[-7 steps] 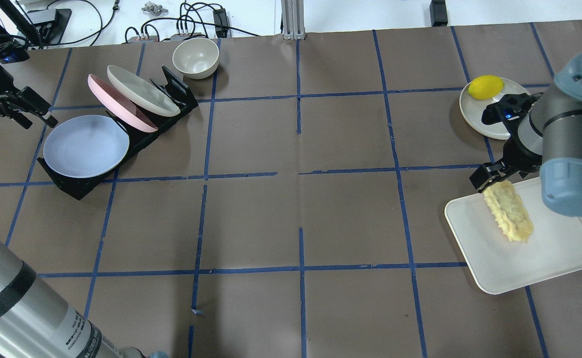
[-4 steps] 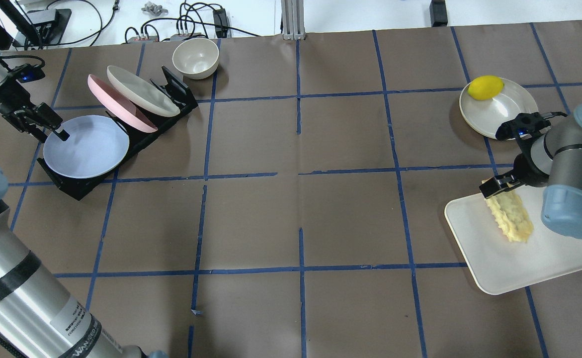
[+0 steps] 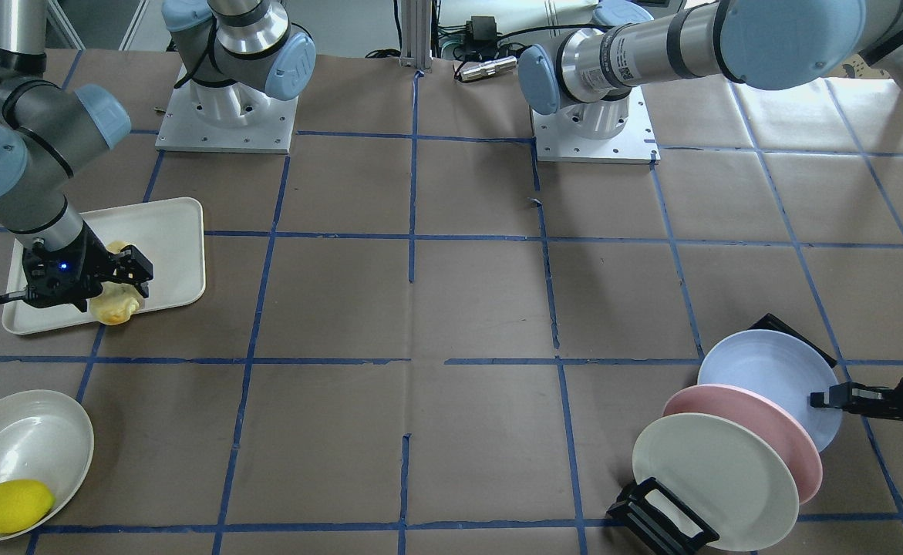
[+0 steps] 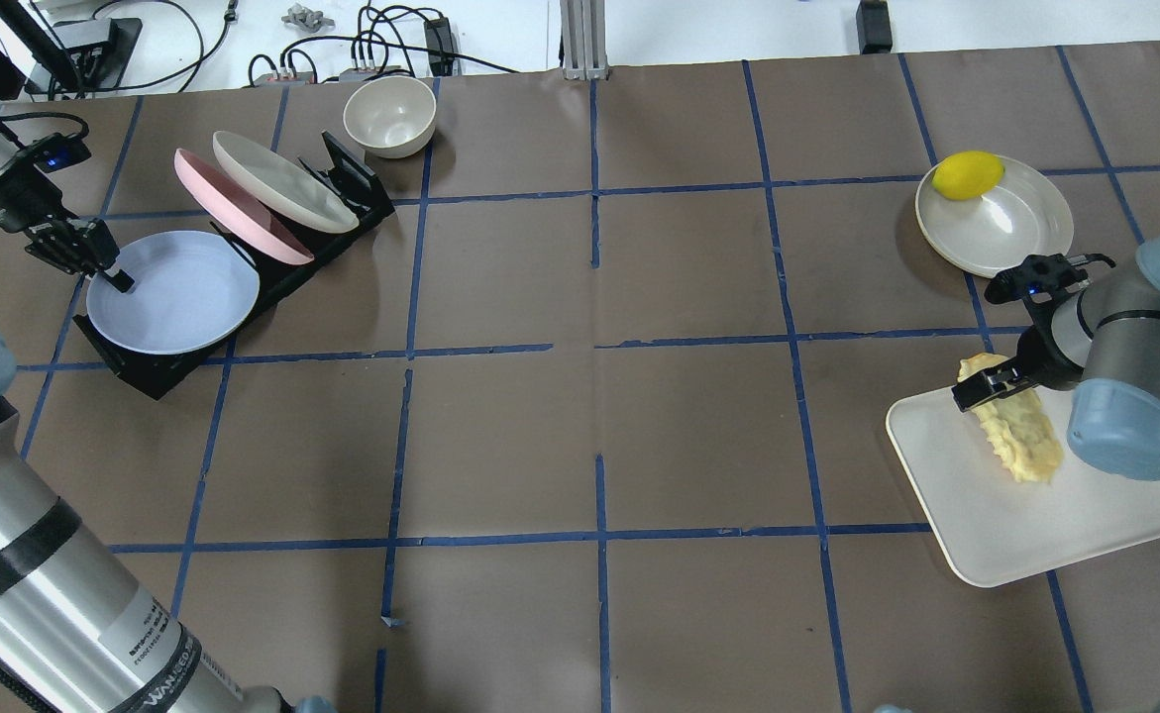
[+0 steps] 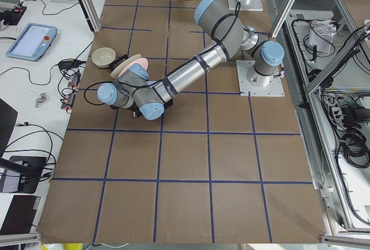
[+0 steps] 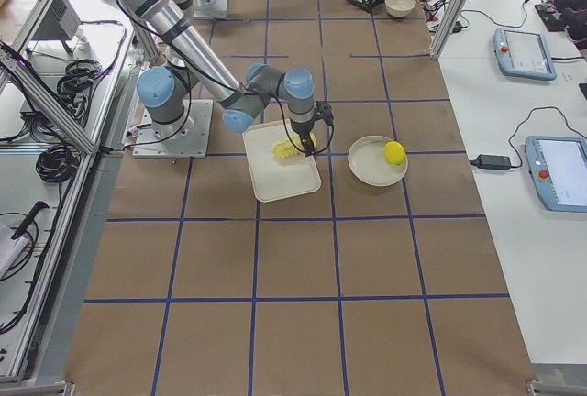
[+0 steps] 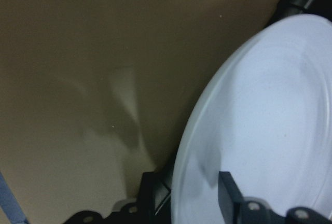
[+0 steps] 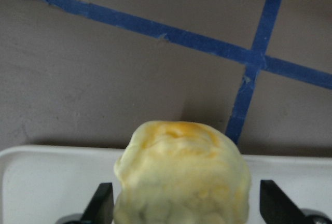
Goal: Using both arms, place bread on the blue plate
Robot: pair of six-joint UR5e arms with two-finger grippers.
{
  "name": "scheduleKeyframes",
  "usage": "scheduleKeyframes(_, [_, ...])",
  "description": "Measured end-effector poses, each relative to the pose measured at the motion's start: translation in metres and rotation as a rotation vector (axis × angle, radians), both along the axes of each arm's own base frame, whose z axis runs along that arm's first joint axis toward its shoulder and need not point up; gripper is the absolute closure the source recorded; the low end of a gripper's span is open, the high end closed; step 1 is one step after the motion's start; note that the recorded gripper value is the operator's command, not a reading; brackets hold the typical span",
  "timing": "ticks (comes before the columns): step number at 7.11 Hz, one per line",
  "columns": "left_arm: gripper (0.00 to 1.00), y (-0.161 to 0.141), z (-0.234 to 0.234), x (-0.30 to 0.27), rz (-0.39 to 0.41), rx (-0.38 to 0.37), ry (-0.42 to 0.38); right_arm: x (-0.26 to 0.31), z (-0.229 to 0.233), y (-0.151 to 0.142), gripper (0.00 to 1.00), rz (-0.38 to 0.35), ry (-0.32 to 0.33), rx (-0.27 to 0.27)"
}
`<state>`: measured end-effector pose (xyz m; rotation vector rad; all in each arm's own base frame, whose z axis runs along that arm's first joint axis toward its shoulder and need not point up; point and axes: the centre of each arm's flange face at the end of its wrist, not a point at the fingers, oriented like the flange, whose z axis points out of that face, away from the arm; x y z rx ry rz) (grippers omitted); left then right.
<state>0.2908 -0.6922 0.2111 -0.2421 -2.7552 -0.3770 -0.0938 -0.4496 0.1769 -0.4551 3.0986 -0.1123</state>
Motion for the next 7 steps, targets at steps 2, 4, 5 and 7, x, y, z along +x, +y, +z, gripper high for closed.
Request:
scheduleKeyframes(2, [0.87,-0.002,0.011,0.001,0.003,-0.005,-0.008,0.003,-0.006,0.009,0.85,-0.015,0.014,0.011])
scheduleKeyframes(4, [0.88,0.0,0.024,0.001,-0.001,-0.004,-0.015,0.009,0.021,0.013,0.83,-0.037,0.043,0.004])
scheduleKeyframes(5, [0.88,0.006,0.038,-0.003,-0.007,-0.002,-0.015,0.023,0.04,0.015,0.81,-0.038,0.038,0.015])
scheduleKeyframes(7, [0.88,0.028,0.085,-0.024,-0.014,0.007,-0.013,0.062,0.085,0.012,0.81,-0.067,0.019,0.054])
